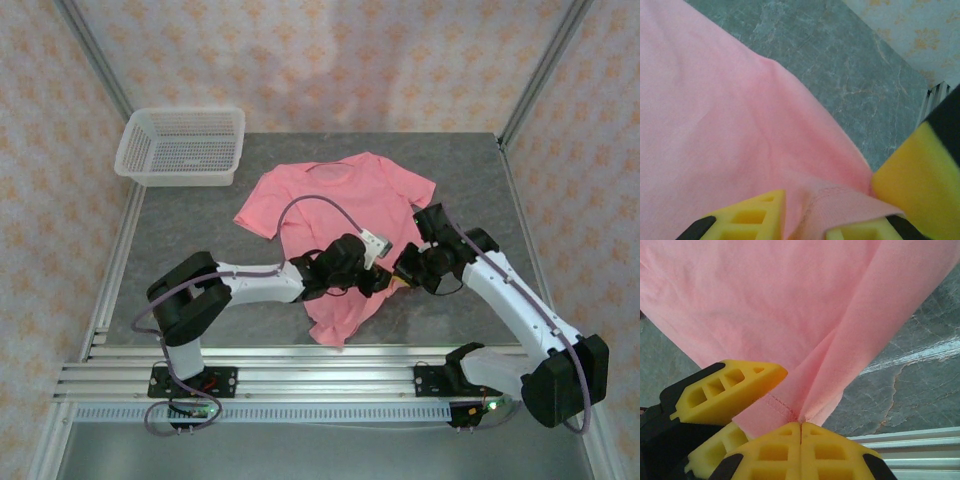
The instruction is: Fold the inside-out t-shirt
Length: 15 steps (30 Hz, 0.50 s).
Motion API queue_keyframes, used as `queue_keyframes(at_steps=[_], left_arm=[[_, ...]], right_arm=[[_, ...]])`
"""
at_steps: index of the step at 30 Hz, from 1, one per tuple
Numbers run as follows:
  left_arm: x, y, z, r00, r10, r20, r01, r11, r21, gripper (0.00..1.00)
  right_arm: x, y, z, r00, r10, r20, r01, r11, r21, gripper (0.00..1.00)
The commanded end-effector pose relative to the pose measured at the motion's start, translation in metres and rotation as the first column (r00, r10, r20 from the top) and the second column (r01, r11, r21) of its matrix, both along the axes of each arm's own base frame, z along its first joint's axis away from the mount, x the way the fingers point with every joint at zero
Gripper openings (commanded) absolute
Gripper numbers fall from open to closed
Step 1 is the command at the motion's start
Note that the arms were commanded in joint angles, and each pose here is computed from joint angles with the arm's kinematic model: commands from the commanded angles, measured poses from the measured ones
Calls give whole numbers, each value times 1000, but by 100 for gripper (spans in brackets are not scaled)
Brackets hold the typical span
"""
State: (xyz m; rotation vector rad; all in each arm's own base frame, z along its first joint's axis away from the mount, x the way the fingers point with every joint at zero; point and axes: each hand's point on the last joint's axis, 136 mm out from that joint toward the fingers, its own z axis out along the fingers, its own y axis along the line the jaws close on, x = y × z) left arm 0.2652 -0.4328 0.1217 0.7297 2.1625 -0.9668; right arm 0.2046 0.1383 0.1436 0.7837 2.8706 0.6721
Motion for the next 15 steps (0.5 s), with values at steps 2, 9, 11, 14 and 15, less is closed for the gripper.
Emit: queue_keyframes(at_steps=[2, 9, 11, 14, 15], left_arm=[[14, -3, 16, 999, 29, 41, -29, 1000, 0, 25], [14, 18, 5, 998, 38, 50, -43, 994, 97, 17], [14, 23, -3, 998, 45, 43, -50, 990, 134, 17], [17, 34, -14, 995, 87, 47, -95, 978, 184, 17], [19, 37, -15, 993, 104, 52, -112, 975, 194, 17]], right_arm=[[-9, -4, 10, 999, 34, -2, -34, 999, -5, 0], [-12, -24, 16, 998, -30, 61, 32, 999, -29, 0], [-11, -26, 17, 997, -44, 69, 46, 999, -20, 0], [-10, -26, 19, 996, -49, 78, 51, 999, -17, 0], [-9, -26, 20, 996, -47, 80, 48, 999, -15, 0]])
